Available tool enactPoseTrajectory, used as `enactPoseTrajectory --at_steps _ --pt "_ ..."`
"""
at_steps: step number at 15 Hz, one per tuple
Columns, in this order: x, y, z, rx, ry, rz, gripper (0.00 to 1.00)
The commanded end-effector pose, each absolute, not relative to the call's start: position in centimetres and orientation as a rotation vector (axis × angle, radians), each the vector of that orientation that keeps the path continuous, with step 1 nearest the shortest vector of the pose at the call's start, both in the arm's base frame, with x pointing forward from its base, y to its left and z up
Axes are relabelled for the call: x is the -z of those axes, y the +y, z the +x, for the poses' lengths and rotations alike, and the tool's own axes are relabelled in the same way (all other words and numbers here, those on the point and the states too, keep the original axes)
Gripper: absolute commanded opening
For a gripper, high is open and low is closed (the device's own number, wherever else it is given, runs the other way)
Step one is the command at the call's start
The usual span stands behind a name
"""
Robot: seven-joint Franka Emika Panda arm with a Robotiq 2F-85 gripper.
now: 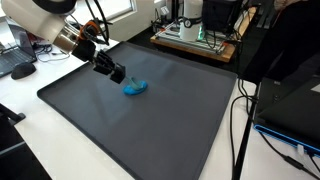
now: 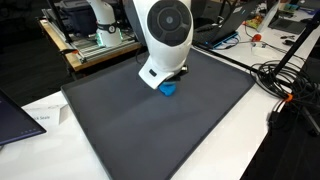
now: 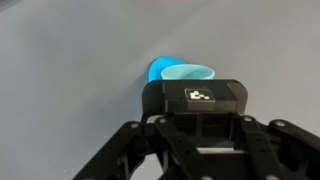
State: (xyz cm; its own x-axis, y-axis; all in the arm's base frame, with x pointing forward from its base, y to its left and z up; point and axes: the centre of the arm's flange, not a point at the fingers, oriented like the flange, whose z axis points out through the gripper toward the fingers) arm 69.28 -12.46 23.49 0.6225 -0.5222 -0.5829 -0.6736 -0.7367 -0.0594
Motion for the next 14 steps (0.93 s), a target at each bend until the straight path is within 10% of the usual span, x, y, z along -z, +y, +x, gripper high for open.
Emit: enactPoseTrajectory --at_steps 1,13,14 --pt "-21.1 -14.5 69.8 -0.767 1.073 -2.707 0.22" --pt "-20.4 -16.0 70.5 -0.715 1.192 -2.723 0.22" --pt "-23.4 -13.1 69.6 -0.786 1.111 -2.593 0.47"
